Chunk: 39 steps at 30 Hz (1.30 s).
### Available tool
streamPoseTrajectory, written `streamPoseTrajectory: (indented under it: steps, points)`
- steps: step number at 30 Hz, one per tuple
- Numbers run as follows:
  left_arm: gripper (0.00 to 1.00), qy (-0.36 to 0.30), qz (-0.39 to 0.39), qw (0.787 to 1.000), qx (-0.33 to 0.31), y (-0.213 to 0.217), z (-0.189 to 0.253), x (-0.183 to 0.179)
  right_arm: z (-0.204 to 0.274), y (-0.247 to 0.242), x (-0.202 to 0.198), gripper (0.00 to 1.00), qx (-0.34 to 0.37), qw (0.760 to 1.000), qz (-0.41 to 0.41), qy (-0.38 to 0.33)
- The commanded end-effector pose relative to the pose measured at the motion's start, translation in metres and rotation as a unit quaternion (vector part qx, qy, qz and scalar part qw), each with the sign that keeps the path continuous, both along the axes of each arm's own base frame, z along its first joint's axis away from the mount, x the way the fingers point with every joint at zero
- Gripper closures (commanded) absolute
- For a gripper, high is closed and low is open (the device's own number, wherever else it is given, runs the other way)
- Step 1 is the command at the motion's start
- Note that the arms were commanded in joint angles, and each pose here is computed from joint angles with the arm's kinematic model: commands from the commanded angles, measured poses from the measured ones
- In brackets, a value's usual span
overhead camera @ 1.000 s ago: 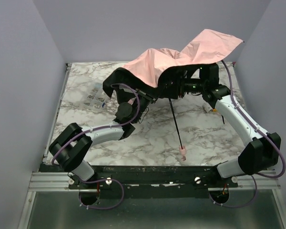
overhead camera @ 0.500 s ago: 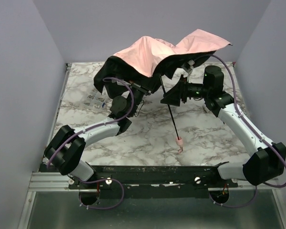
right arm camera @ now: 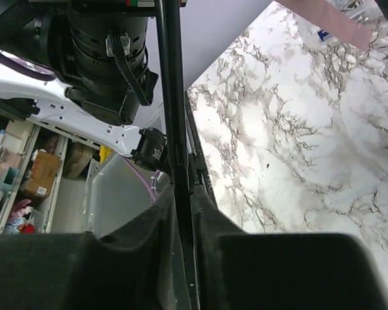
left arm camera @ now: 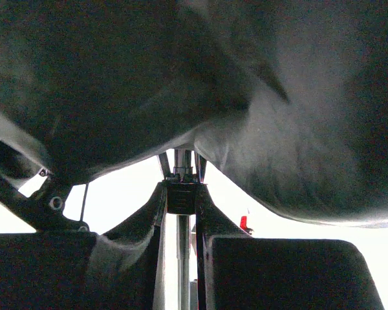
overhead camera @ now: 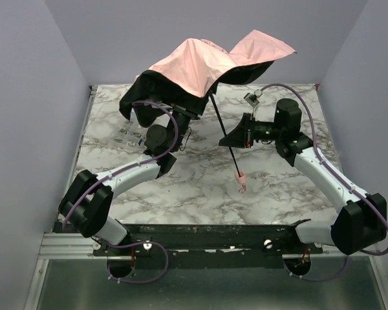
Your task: Put away the umbrella
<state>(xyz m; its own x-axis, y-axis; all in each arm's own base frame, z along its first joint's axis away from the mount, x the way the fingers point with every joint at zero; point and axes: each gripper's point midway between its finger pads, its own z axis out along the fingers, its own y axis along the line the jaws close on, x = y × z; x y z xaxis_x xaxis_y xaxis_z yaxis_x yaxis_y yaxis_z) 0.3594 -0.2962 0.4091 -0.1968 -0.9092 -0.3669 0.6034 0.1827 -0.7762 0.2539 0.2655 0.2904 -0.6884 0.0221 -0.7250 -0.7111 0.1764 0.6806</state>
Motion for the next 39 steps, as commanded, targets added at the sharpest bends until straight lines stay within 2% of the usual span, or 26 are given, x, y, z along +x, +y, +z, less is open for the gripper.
streamPoseTrajectory:
  steps: [1,2,8,14,18,25,30,34,35,37,39]
  points:
    - [1.00,-0.083,-0.001,0.996,-0.032,0.020,0.053,-0.023,0.011,-0.002,-0.004,0.91,0.011,1.000,0.010,-0.016]
    - [1.00,-0.084,-0.009,0.996,-0.031,0.019,0.052,-0.024,0.011,-0.003,-0.002,0.99,0.008,1.000,0.006,-0.020]
    - [1.00,-0.095,-0.129,0.987,0.012,-0.014,0.039,-0.052,0.019,-0.008,0.024,1.00,-0.009,0.999,-0.018,-0.026]
    - [1.00,-0.065,-0.232,0.969,0.047,-0.048,0.005,-0.089,0.028,-0.009,0.062,1.00,-0.033,0.996,-0.045,-0.065]
    - [1.00,-0.049,-0.247,0.967,0.039,-0.063,-0.012,-0.104,0.038,-0.006,0.081,1.00,-0.036,0.994,-0.059,-0.080]
    - [1.00,0.015,-0.269,0.963,-0.001,-0.096,-0.057,-0.116,0.056,-0.007,0.096,1.00,-0.025,0.992,-0.076,-0.099]
    - [1.00,0.024,-0.275,0.961,-0.019,-0.109,-0.063,-0.118,0.047,-0.008,0.091,1.00,-0.028,0.992,-0.073,-0.094]
    - [1.00,0.014,-0.254,0.967,-0.009,-0.099,-0.057,-0.116,0.041,-0.012,0.083,0.99,-0.035,0.991,-0.071,-0.109]
    - [0.93,0.015,-0.249,0.968,-0.007,-0.094,-0.059,-0.115,0.039,-0.013,0.080,1.00,-0.037,0.991,-0.068,-0.109]
    - [0.72,0.015,-0.243,0.970,-0.009,-0.085,-0.059,-0.113,0.036,-0.014,0.075,1.00,-0.038,0.991,-0.062,-0.113]
    - [0.55,0.015,-0.237,0.971,-0.011,-0.076,-0.060,-0.114,0.035,-0.015,0.071,0.99,-0.038,0.991,-0.061,-0.117]
